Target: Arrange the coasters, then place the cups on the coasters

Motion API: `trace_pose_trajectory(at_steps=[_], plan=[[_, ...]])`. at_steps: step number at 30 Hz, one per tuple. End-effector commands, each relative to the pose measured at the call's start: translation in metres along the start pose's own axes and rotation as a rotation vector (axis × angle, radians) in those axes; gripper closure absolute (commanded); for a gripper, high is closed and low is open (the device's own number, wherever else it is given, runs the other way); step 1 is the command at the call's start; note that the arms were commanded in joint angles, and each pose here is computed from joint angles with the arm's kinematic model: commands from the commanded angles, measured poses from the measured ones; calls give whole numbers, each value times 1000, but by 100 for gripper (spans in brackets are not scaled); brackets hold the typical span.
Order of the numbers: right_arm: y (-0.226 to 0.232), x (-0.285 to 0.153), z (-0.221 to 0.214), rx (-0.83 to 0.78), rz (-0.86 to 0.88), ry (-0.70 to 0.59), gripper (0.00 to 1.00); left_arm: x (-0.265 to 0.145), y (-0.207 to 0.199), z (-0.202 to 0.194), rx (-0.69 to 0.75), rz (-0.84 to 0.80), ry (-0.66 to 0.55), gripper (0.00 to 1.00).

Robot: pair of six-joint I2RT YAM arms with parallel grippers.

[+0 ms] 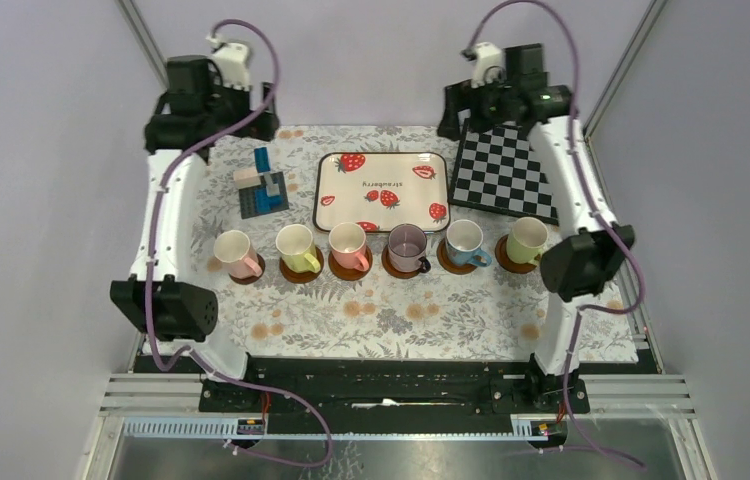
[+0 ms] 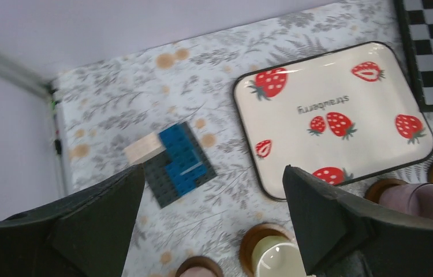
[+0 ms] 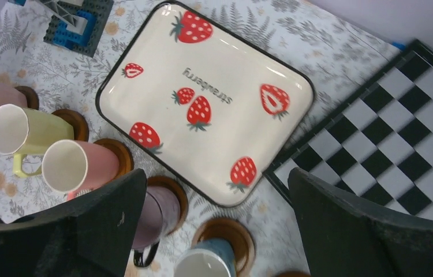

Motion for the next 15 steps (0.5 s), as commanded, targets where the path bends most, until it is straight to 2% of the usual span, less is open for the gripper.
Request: trace_pose_trajectory(at_steps=[1,6,11,15], plan=[[-18,-70,-4,69,29,-72,1,-39,21,-11,-60,-9,39,1],[-63,-95,-59,166,-36,-92,0,-65,36,-47,-125,21,74,1],[-71,-105,-105,181,-86,-70,1,-77,31,-79,-166,54,88,1],[-71,-102,-122,182,-101,-64,0,-73,29,-97,-216,73,96,1]])
Point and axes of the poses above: each gripper's point midway between its finger pads, its own x axis out along the fingers, its own y axis along the line the jaws close on, z = x × y, the point moved 7 cm from there along -x, back along the fingers, and after that the axes turned 1 degree about x, right-handed, at the moved point
